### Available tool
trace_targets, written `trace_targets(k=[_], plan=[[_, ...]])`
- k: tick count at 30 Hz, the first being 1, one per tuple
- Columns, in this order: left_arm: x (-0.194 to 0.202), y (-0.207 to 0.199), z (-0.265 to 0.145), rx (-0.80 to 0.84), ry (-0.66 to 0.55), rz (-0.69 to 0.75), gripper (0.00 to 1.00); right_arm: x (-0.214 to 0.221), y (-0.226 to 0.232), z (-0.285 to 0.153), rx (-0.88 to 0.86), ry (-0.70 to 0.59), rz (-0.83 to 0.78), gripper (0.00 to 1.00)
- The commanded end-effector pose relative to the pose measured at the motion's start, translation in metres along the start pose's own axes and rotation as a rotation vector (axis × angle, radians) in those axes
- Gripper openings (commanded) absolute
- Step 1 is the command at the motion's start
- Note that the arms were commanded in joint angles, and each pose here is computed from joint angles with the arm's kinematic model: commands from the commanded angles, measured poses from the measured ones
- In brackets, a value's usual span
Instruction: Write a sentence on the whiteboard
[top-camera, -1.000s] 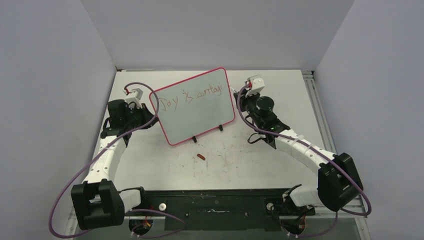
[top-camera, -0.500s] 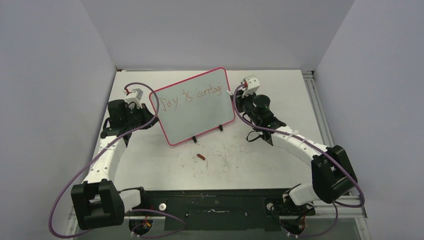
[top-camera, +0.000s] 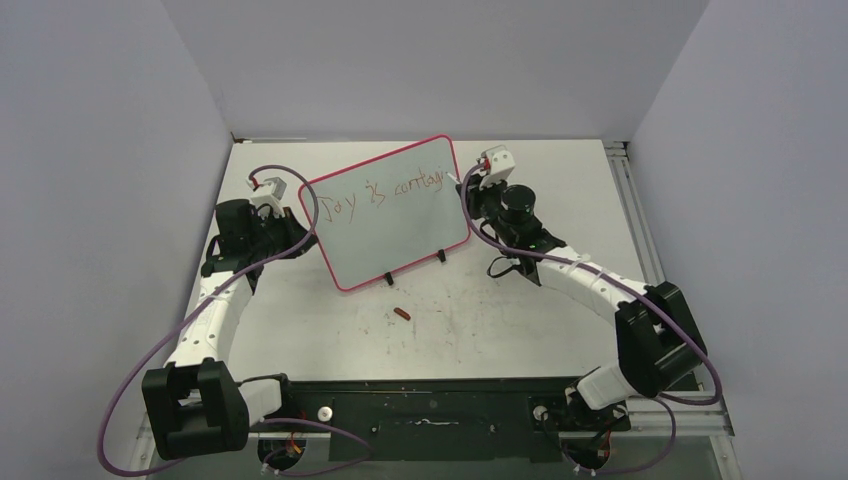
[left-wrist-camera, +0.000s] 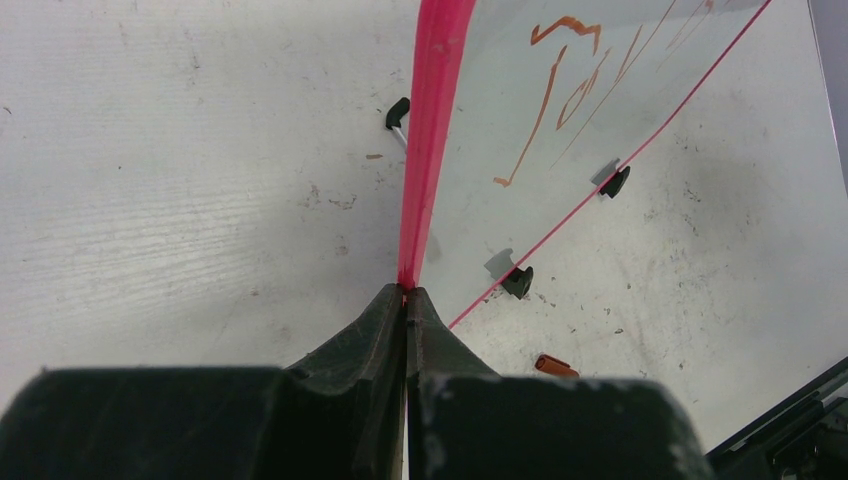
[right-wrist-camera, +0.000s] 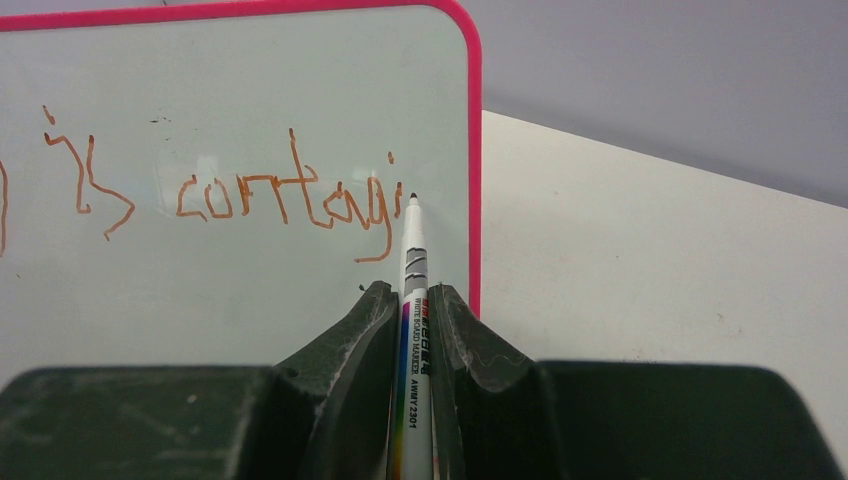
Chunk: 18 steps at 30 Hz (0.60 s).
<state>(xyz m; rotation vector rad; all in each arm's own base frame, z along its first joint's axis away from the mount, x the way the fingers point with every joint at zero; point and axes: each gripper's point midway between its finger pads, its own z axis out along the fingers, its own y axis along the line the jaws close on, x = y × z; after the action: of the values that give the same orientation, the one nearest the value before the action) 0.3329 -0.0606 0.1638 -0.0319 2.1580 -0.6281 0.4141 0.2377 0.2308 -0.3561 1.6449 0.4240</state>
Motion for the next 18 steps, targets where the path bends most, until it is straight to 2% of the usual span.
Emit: trace_targets(k=[1, 18], plan=[[-0.0196, -0.0114, -0.0041, 0.030, -0.041, 0.045, 0.00, -0.0355, 0.0086, 0.0107, -0.019, -0.105, -0.011, 0.05], [-0.0189, -0.0133, -0.0041, 0.035, -0.039, 0.047, 0.00, -0.0342, 0.0002, 0.0143, 0.058, -0.118, -0.024, 0.05]])
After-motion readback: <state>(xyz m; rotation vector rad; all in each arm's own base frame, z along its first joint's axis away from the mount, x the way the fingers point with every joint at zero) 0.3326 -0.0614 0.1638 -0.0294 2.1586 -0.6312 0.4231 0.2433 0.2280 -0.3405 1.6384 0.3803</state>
